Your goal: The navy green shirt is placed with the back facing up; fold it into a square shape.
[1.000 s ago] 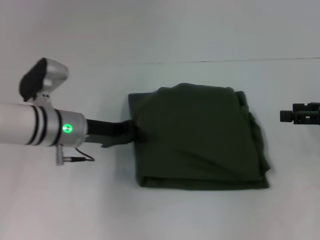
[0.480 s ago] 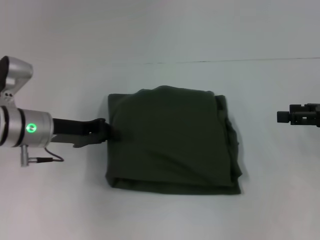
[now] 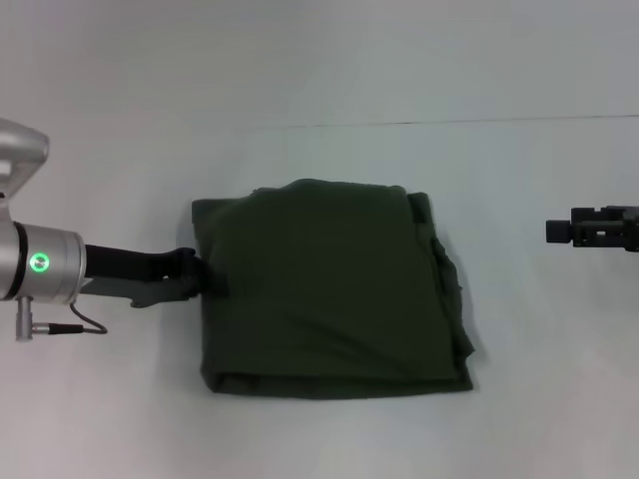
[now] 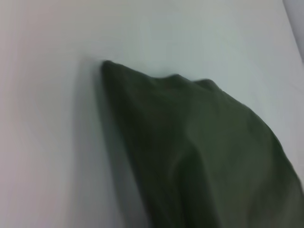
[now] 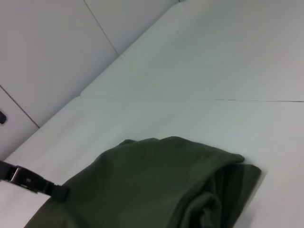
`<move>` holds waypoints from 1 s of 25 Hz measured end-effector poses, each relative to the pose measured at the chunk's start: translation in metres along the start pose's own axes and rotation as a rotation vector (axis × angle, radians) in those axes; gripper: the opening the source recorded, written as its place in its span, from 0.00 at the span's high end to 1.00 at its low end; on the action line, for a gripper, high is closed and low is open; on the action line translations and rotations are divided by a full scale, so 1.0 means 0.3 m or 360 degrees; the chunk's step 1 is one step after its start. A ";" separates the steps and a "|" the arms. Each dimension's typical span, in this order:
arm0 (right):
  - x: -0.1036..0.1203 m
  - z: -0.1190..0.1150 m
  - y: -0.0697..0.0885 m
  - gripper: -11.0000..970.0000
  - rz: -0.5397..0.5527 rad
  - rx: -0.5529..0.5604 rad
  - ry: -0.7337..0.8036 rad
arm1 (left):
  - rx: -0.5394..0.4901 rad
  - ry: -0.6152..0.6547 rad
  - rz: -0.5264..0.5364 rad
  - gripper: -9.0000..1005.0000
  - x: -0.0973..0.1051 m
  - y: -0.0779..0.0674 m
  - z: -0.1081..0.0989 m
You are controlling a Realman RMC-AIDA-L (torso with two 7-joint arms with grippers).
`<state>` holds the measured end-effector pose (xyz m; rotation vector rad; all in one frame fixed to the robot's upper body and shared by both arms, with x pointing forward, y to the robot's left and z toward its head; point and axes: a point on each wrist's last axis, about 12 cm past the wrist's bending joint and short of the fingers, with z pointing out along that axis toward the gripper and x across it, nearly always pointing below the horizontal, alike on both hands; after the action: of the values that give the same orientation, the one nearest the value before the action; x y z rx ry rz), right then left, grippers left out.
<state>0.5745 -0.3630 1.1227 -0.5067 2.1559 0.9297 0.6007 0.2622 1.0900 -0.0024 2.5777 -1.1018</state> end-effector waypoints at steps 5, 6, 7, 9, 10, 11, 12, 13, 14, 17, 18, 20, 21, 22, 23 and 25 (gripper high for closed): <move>0.001 0.011 0.005 0.07 0.0002 -0.0010 0.0003 | 0.0058 -0.0025 -0.0001 0.89 0.000 0.000 -0.017; 0.002 0.013 0.006 0.07 0.0003 -0.0012 0.0003 | 0.0064 -0.0041 0.0005 0.89 0.000 0.005 -0.021; 0.003 0.015 0.006 0.07 0.0005 -0.0012 0.0003 | 0.0066 -0.0051 0.0012 0.89 0.000 0.008 -0.024; 0.004 0.018 0.005 0.07 0.0010 -0.0005 0.0001 | 0.0068 -0.0067 0.0029 0.85 0.000 0.013 -0.030; 0.005 0.020 0.005 0.07 0.0012 0.0000 -0.0002 | 0.0065 -0.0075 0.0044 0.81 -0.002 0.014 -0.033; 0.008 0.023 0.005 0.06 0.0016 0.0004 -0.0006 | 0.0057 -0.0085 0.0071 0.76 -0.006 0.016 -0.040; 0.012 0.025 0.004 0.06 0.0018 0.0008 -0.0010 | 0.0049 -0.0100 0.0103 0.72 -0.013 0.017 -0.049; 0.014 0.027 0.005 0.06 0.0014 0.0007 -0.0016 | 0.0044 -0.0126 0.0151 0.68 -0.024 0.017 -0.064; 0.015 0.028 0.006 0.06 0.0003 0.0006 -0.0024 | 0.0060 -0.0149 0.0212 0.63 -0.030 0.013 -0.075; 0.013 0.028 0.018 0.06 -0.0090 -0.0031 -0.0076 | 0.0253 -0.0290 0.0611 0.49 -0.044 -0.030 -0.133; 0.013 0.028 0.028 0.06 -0.0149 -0.0066 -0.0094 | 0.0354 -0.0335 0.0788 0.45 -0.035 -0.050 -0.147; 0.015 0.028 0.053 0.06 -0.0271 -0.0161 -0.0118 | 0.0488 -0.0377 0.1034 0.30 -0.004 -0.068 -0.155; 0.017 0.028 0.069 0.06 -0.0339 -0.0224 -0.0126 | 0.0550 -0.0396 0.1153 0.23 0.017 -0.073 -0.154; 0.020 0.029 0.082 0.06 -0.0388 -0.0274 -0.0130 | 0.0593 -0.0416 0.1234 0.20 0.034 -0.074 -0.151; 0.025 0.033 0.102 0.06 -0.0471 -0.0346 -0.0133 | 0.0628 -0.0439 0.1317 0.17 0.054 -0.073 -0.145; 0.030 0.046 0.125 0.06 -0.0595 -0.0424 -0.0133 | 0.0671 -0.0463 0.1434 0.10 0.088 -0.069 -0.128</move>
<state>0.5527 -0.3285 1.1267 -0.9473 1.7867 1.0063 0.5613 0.2713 1.1212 0.9179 1.7053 -1.1094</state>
